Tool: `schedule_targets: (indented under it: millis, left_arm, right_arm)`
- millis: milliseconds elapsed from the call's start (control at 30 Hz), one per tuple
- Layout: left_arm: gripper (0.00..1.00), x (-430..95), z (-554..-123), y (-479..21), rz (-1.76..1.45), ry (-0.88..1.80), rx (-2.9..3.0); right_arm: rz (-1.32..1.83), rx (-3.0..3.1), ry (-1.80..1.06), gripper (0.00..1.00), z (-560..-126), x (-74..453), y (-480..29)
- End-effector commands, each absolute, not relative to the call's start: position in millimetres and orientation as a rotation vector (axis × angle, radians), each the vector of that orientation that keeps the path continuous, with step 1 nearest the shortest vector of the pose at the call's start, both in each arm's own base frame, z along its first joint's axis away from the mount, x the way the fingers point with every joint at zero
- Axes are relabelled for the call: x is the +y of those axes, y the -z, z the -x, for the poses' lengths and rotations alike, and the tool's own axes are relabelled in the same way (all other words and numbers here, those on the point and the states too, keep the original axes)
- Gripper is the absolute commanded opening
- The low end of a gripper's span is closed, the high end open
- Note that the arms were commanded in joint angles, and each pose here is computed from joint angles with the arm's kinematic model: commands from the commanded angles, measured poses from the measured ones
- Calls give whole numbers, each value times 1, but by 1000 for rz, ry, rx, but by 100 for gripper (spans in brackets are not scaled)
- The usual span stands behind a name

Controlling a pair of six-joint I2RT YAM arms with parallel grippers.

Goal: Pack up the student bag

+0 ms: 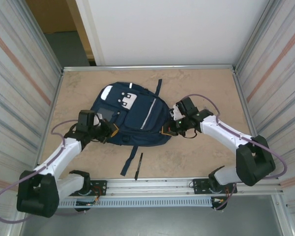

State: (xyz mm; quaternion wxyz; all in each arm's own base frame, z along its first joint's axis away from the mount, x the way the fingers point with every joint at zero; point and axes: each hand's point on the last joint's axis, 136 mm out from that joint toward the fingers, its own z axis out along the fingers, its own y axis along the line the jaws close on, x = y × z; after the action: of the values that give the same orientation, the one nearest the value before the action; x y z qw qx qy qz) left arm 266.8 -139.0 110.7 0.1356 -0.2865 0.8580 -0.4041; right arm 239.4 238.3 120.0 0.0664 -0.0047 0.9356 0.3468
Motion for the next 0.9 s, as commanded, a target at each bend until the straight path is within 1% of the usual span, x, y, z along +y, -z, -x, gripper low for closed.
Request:
schedule_targets:
  millis: [0,67,200,233,333,433,567,633,667,767,867]
  left_arm:
    - [6,-111,-300,-115,844,1064,2435]
    - [12,-107,-319,-117,809,1043,2453]
    - [37,-115,-368,-137,618,1072,2464]
    - [40,-119,-379,-142,587,1094,2458]
    - [45,-126,-390,-150,575,1162,2453]
    - [50,-125,-376,-157,612,1189,2444]
    - [56,-105,-325,-155,690,1007,2492]
    - [57,-102,-303,-153,723,984,2487]
    - [58,-108,-294,-148,743,1000,2484]
    - [57,-146,-278,-148,681,1137,2484]
    - [57,-170,-270,-146,670,1133,2484]
  right_arm:
    - [60,2867,-983,0,-224,223,-116]
    - [94,2833,-1038,0,-227,237,-124]
    - [225,2779,-1105,0,-227,279,-145]
    - [247,2756,-1128,0,-228,290,-151]
    - [278,2697,-1198,0,-235,319,-166]
    - [334,2659,-1245,0,-236,343,-180]
    - [435,2608,-1241,0,-232,365,-186]
    - [465,2612,-1252,0,-229,371,-184]
    - [474,2621,-1258,0,-227,374,-182]
    - [498,2645,-1279,0,-220,380,-177]
    - [532,2660,-1276,0,-213,383,-175]
